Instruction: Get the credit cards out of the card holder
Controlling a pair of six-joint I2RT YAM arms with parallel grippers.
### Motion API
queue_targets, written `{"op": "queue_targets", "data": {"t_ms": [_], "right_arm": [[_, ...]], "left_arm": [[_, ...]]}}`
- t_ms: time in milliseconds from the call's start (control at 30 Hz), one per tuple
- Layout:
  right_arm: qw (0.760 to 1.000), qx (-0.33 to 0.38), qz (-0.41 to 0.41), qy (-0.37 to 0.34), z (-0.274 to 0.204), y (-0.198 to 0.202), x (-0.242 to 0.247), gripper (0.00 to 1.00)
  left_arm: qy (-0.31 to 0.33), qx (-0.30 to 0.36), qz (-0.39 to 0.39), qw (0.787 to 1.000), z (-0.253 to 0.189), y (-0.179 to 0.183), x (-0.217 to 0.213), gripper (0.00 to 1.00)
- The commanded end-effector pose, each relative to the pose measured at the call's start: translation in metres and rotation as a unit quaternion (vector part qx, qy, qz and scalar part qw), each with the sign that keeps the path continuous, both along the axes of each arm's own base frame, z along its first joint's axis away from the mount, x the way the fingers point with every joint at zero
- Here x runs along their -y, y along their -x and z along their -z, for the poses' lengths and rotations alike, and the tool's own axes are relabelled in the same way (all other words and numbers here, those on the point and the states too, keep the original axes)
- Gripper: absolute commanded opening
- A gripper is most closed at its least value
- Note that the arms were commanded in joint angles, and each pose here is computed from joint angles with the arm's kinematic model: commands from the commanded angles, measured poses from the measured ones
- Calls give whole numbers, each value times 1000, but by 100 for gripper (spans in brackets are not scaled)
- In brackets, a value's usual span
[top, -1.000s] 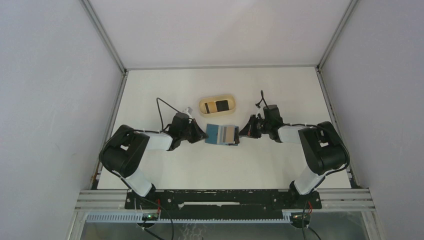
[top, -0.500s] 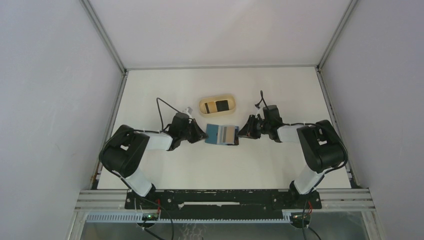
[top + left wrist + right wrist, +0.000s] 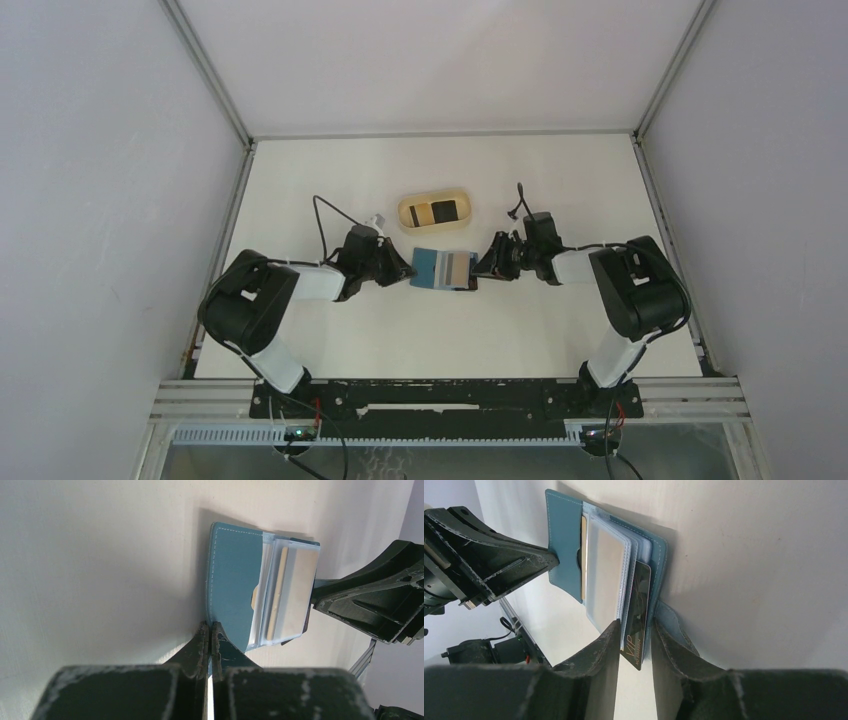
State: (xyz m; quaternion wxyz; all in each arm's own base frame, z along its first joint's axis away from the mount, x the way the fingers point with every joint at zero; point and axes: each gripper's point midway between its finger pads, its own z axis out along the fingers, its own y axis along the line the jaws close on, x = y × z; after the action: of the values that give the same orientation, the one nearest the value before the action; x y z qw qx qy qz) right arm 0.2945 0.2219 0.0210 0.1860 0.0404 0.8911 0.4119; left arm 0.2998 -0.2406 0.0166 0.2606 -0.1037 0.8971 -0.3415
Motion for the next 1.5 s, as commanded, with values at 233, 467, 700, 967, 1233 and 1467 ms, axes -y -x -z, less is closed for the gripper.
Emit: {"op": "queue_targets", "data": {"t_ms": [233,467,700,967,1233,1467], "right_arm": [[1000,19,3,15,-9,-1,-3,47],[1000,3,9,22,0,14,-5,50],[1000,-12,24,13,8,20,-4,55],[998,-35,21,-40,15,26,-15,57],[995,-53,24,-84,17,31,-23,43],[995,-47,28,-79,14,29,-18,38]], "left_arm": [[-46,-36,-2,998,26,16,-17,0],[-47,-37,-2,998,28,16,-17,0],[-47,-37,-1,998,28,17,-17,0],[-46,-37,-3,998,28,17,-18,0],[-47,-37,-4,998,28,18,-19,0],[-47,-37,-4,998,28,18,-19,0]]}}
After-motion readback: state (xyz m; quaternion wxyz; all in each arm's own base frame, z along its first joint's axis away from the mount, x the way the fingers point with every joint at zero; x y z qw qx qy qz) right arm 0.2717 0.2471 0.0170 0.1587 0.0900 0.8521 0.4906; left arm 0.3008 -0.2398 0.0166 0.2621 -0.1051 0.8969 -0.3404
